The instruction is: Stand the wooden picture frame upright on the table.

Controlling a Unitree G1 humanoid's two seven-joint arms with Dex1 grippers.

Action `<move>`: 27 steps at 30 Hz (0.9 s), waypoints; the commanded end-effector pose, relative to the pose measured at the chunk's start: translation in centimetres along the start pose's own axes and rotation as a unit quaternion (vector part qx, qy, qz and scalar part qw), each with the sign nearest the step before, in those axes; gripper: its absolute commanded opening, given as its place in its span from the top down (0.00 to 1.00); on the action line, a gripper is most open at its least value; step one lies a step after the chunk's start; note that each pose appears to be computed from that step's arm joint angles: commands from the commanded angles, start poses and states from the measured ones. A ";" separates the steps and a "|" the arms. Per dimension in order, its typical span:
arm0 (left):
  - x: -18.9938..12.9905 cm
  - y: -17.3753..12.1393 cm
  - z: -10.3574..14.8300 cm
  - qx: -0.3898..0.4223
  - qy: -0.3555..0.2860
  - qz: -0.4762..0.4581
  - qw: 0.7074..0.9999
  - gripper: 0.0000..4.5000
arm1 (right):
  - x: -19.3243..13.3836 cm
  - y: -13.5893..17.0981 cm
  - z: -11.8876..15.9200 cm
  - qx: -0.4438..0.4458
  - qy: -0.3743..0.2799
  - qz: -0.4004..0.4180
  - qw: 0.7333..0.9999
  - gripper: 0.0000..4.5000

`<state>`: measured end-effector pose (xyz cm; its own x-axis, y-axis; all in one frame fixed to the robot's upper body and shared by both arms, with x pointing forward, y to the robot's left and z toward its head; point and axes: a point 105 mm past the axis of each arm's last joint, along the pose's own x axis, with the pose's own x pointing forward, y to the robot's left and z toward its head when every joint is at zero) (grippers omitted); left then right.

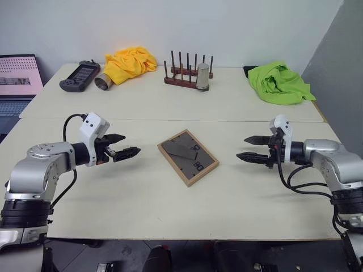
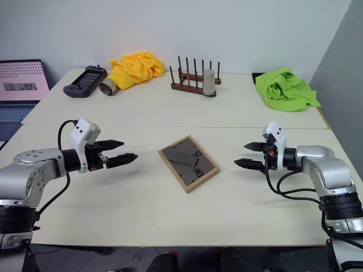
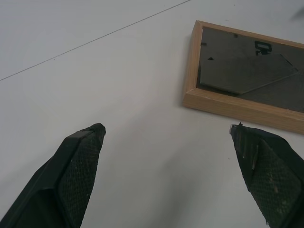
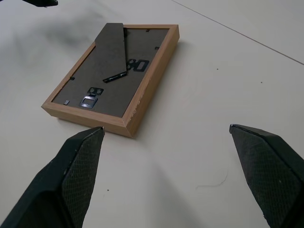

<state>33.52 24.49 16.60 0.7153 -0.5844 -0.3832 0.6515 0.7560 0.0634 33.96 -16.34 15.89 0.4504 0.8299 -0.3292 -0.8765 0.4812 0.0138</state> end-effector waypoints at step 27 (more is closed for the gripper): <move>2.2 -1.2 0.0 0.039 -0.017 -0.011 0.999 0.75 | 5.3 -1.8 -1.1 -0.068 0.004 -0.044 0.997 0.57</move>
<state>34.04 22.66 15.35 0.6988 -0.6149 -0.3654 0.6835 0.7246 0.0877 37.20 -13.57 11.77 0.5075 0.7822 -0.3614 -0.8531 0.5149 -0.0835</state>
